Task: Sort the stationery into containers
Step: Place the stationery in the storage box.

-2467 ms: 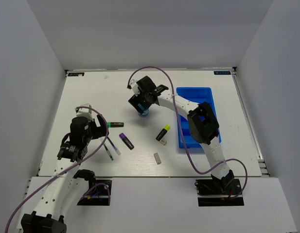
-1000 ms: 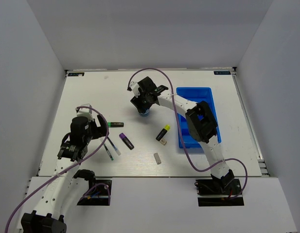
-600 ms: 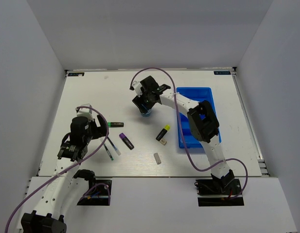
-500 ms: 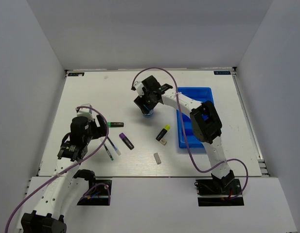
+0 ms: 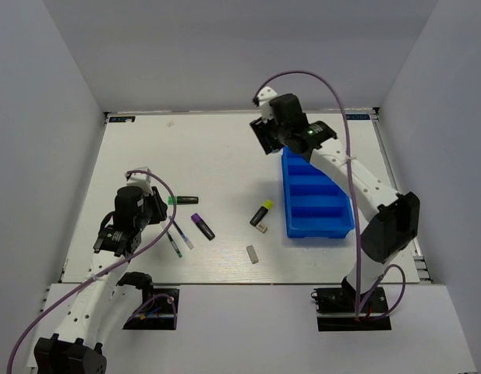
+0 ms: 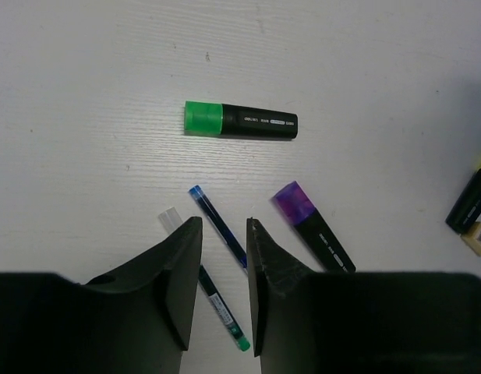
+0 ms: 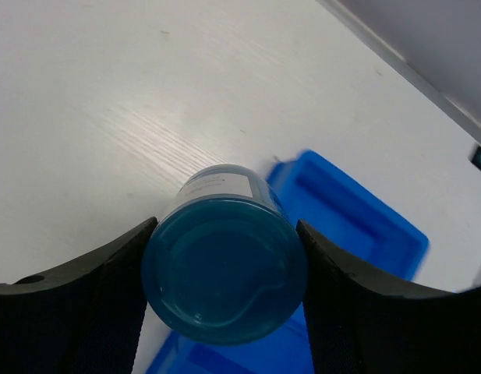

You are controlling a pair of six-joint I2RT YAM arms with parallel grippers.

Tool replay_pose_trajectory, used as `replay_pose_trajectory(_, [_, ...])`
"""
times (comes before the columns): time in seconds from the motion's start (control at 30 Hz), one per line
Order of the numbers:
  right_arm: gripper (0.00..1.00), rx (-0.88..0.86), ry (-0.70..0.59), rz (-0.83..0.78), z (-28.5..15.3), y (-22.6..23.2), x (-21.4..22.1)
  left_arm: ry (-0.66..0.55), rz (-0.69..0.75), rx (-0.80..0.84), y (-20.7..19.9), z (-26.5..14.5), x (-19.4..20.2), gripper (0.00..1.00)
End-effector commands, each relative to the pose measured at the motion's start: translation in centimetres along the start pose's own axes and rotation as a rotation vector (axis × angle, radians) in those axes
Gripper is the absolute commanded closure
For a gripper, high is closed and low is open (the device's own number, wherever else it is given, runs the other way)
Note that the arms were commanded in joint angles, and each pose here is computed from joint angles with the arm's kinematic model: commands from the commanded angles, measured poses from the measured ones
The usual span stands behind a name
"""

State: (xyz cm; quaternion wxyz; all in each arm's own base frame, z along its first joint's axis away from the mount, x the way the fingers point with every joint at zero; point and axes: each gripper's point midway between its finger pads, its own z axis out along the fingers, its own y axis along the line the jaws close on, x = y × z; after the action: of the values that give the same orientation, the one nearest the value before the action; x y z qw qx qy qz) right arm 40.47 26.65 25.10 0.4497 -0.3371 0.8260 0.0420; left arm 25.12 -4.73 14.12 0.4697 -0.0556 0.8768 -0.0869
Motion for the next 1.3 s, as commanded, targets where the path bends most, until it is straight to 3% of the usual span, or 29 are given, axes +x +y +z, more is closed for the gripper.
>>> replay_pose_trajectory(0.0, [1.00,0.267,0.073,0.119,-1.5,-6.1,3.4,0.003,-0.006,0.020,-0.3,0.1,0.2,0.60])
replay_pose_trajectory(0.13, [1.00,0.390,0.088,0.258,-3.6,-10.9,6.1,0.011,-0.008,0.031,-0.5,0.2,0.3,0.59])
replay_pose_trajectory(0.4, [1.00,0.350,0.144,0.411,-1.3,-13.8,10.0,0.020,-0.008,0.030,-0.5,0.4,0.4,0.57])
replay_pose_trajectory(0.73, [1.00,0.242,0.200,0.533,3.1,-15.6,11.9,0.028,-0.004,0.027,-0.4,0.4,0.5,0.55])
replay_pose_trajectory(1.03, [1.00,0.162,0.126,0.611,5.7,-17.1,11.8,0.036,-0.002,0.023,-0.4,0.5,0.7,0.54])
replay_pose_trajectory(1.27, [1.00,0.134,0.139,0.641,7.2,-17.5,13.2,0.038,0.001,0.026,-0.4,0.5,0.7,0.54])
